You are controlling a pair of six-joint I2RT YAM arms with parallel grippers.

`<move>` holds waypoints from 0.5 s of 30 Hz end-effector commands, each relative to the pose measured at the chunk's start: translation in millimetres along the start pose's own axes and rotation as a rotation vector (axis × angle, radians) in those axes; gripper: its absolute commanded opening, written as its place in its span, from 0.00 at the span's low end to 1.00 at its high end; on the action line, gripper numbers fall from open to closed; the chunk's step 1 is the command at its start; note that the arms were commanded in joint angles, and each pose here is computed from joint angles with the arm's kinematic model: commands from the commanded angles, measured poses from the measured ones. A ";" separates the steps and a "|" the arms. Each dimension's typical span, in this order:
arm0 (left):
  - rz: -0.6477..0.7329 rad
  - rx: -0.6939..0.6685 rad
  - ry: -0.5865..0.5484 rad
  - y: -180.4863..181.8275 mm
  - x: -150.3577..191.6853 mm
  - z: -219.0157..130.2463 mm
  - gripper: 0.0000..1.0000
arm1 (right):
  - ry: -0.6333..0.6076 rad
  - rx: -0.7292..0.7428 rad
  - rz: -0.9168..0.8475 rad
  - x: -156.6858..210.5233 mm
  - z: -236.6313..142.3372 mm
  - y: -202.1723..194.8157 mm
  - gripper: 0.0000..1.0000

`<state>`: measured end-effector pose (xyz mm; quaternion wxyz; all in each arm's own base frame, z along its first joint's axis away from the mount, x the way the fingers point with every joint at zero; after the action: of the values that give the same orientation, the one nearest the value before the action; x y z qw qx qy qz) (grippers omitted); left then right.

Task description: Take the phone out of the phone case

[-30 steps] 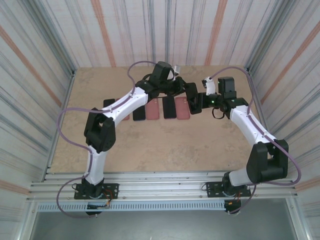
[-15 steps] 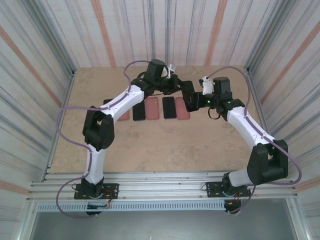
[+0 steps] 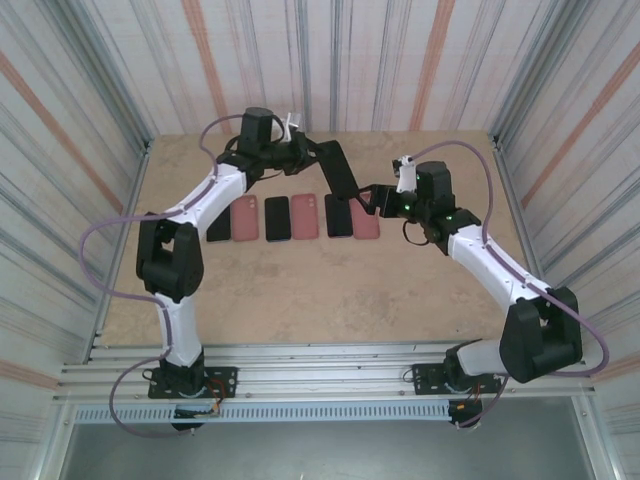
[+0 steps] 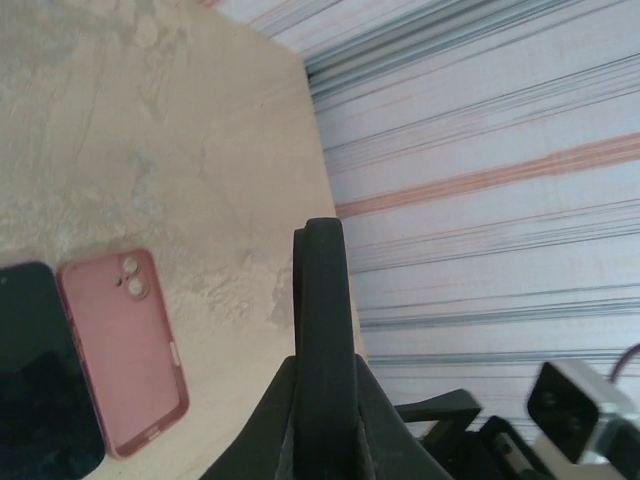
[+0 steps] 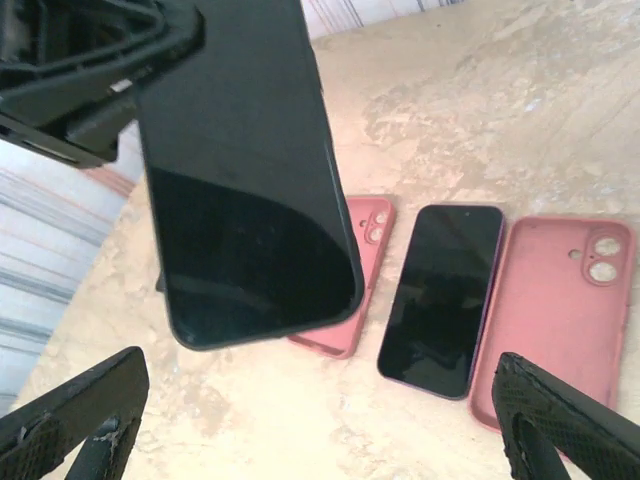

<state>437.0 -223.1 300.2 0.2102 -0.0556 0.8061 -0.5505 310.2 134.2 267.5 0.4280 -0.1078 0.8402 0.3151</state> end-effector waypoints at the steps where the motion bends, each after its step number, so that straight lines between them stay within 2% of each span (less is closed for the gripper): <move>1: 0.081 0.169 -0.020 -45.8 0.5 -22.8 0.01 | -0.101 -0.050 0.141 -4.3 3.4 3.6 0.86; 5: 0.088 0.167 -0.054 -52.5 -1.3 -30.4 0.02 | -0.170 -0.071 0.205 3.6 8.3 12.7 0.82; 15: -0.014 0.235 -0.053 -45.4 -1.5 -29.0 0.03 | -0.336 -0.226 0.362 18.6 20.6 29.4 0.59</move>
<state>433.4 -221.3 313.1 0.2137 -0.0766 0.7655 -0.6020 295.4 167.1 246.7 0.4538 0.0178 0.7674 0.4526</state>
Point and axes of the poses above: each hand's point on the last joint's axis, 136 mm out from that joint toward the fingers, its own z axis out along the fingers, its own y axis along the line the jaws close on, x = y × z, the point moved 10 cm from there along -z, back along the fingers, and after that the axes turned 8 degrees about -z, right-handed, at the moved point
